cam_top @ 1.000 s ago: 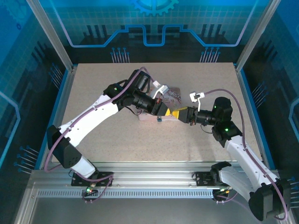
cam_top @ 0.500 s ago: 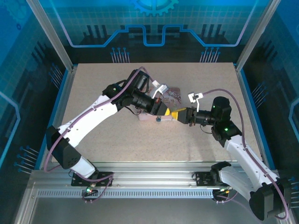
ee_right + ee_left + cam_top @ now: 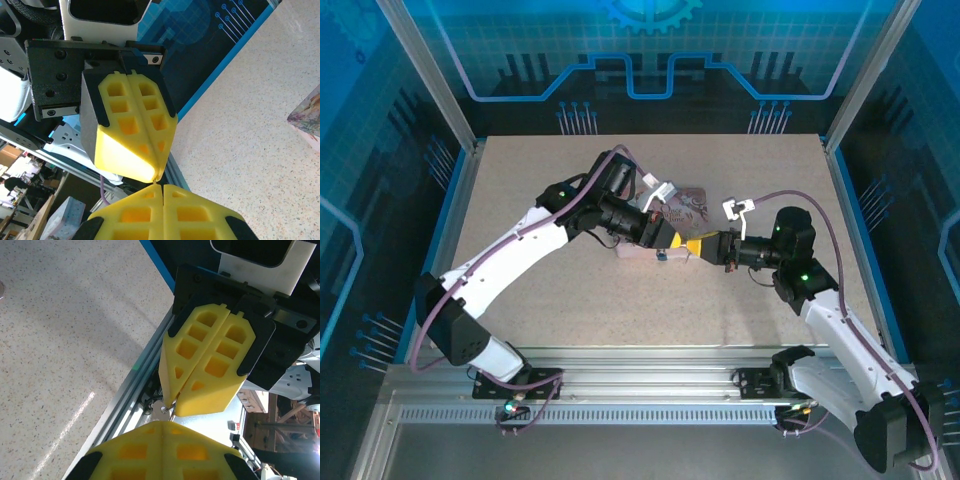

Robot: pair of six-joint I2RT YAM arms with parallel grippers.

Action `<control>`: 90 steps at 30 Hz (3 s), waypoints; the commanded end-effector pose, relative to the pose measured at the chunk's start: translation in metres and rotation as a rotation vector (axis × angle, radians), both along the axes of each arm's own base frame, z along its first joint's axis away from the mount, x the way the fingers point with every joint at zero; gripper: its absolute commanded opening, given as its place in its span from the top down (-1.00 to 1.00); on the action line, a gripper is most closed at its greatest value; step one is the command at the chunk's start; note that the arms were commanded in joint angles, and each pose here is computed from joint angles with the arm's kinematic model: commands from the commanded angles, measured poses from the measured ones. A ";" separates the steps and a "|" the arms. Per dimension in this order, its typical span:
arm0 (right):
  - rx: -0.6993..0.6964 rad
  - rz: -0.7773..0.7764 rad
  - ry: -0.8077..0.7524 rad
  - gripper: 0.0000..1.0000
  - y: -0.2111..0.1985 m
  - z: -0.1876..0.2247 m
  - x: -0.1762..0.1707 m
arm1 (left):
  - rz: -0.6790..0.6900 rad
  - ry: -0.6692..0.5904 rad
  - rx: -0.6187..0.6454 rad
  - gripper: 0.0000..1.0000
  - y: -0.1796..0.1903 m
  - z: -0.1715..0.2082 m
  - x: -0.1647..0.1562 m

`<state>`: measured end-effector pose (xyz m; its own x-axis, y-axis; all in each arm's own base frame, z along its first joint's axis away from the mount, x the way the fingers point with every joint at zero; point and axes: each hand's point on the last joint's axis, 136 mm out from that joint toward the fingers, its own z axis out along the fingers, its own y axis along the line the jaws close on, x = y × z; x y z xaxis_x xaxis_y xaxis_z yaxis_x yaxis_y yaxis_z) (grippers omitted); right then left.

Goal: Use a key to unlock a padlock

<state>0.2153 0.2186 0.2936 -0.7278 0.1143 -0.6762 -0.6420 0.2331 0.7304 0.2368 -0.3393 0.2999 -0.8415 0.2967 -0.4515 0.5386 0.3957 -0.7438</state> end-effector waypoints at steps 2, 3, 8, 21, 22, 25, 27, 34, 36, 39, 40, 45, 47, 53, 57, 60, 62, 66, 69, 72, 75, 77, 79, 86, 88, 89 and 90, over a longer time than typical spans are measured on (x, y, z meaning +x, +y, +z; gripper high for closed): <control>0.011 0.035 -0.064 1.00 0.003 0.018 -0.010 | 0.018 -0.009 -0.043 1.00 0.005 0.012 0.001; 0.009 0.036 -0.065 1.00 0.004 0.017 -0.011 | 0.019 -0.011 -0.049 1.00 0.005 0.013 0.001; -0.004 0.052 -0.078 1.00 0.009 0.015 -0.015 | 0.018 -0.005 -0.060 1.00 0.003 0.014 0.003; -0.001 0.018 -0.070 1.00 0.009 0.016 -0.006 | 0.010 0.008 -0.077 1.00 0.004 0.011 -0.003; -0.004 0.018 -0.069 1.00 0.009 0.015 -0.006 | 0.011 0.010 -0.079 1.00 0.004 0.011 -0.003; -0.008 0.014 -0.069 1.00 0.009 0.014 -0.006 | 0.009 0.008 -0.094 0.86 0.002 0.015 -0.002; -0.009 0.006 -0.075 1.00 0.009 0.015 -0.006 | -0.002 0.015 -0.109 0.78 0.001 0.017 -0.003; -0.006 -0.020 -0.081 1.00 0.007 0.017 -0.004 | -0.032 0.044 -0.144 0.79 -0.003 0.019 -0.008; -0.007 -0.029 -0.079 1.00 0.006 0.017 -0.002 | -0.043 0.047 -0.151 0.74 -0.003 0.020 -0.011; -0.007 -0.033 -0.077 1.00 0.006 0.017 -0.001 | -0.064 0.055 -0.173 1.00 -0.005 0.023 -0.015; -0.008 -0.036 -0.076 1.00 0.006 0.016 -0.001 | -0.067 0.053 -0.176 1.00 -0.006 0.024 -0.015; -0.002 -0.046 -0.077 0.69 0.005 0.020 0.000 | -0.064 0.046 -0.190 1.00 -0.007 0.026 -0.015; 0.007 -0.040 -0.084 0.51 0.005 0.022 -0.002 | -0.062 0.043 -0.197 1.00 -0.008 0.027 -0.015; 0.012 -0.032 -0.083 0.47 0.005 0.023 -0.003 | -0.048 0.035 -0.214 1.00 -0.008 0.030 -0.012; 0.018 -0.044 -0.077 0.40 0.003 0.023 -0.002 | -0.029 0.035 -0.223 1.00 -0.005 0.031 -0.009; 0.033 -0.055 -0.078 0.31 -0.001 0.025 -0.001 | -0.012 0.037 -0.221 1.00 -0.001 0.030 -0.006; 0.045 -0.056 -0.081 0.27 -0.002 0.027 -0.002 | -0.009 0.039 -0.222 1.00 0.000 0.030 -0.006; 0.053 -0.041 -0.080 0.29 -0.001 0.028 -0.004 | -0.007 0.041 -0.221 1.00 0.000 0.029 -0.006; 0.054 -0.035 -0.077 0.36 -0.001 0.026 -0.005 | -0.002 0.039 -0.223 1.00 0.001 0.029 -0.005; 0.052 -0.023 -0.080 0.38 0.001 0.026 -0.007 | 0.000 0.039 -0.225 1.00 0.000 0.029 -0.004; 0.041 -0.018 -0.079 0.43 0.002 0.025 -0.008 | 0.002 0.042 -0.225 1.00 0.000 0.029 -0.003; 0.035 -0.019 -0.074 0.49 0.002 0.023 -0.008 | 0.006 0.042 -0.225 1.00 0.000 0.029 -0.002; 0.030 -0.020 -0.071 0.51 0.002 0.021 -0.007 | 0.009 0.041 -0.227 1.00 0.001 0.028 -0.001; 0.022 -0.026 -0.059 0.85 0.002 0.016 -0.005 | 0.014 0.043 -0.231 1.00 0.002 0.030 0.000; 0.023 -0.023 -0.060 1.00 0.002 0.017 -0.006 | 0.017 0.044 -0.230 1.00 0.003 0.029 0.000; 0.023 -0.024 -0.063 1.00 0.002 0.017 -0.006 | 0.016 0.044 -0.230 1.00 0.003 0.029 0.000; 0.023 -0.023 -0.066 1.00 0.002 0.018 -0.006 | 0.017 0.043 -0.232 1.00 0.003 0.030 0.000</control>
<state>0.2151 0.2187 0.3107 -0.6828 0.1659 -0.7116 -0.6690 0.2497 0.7001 0.2419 -0.3404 0.3190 -0.8751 0.1820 -0.4483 0.4821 0.2489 -0.8400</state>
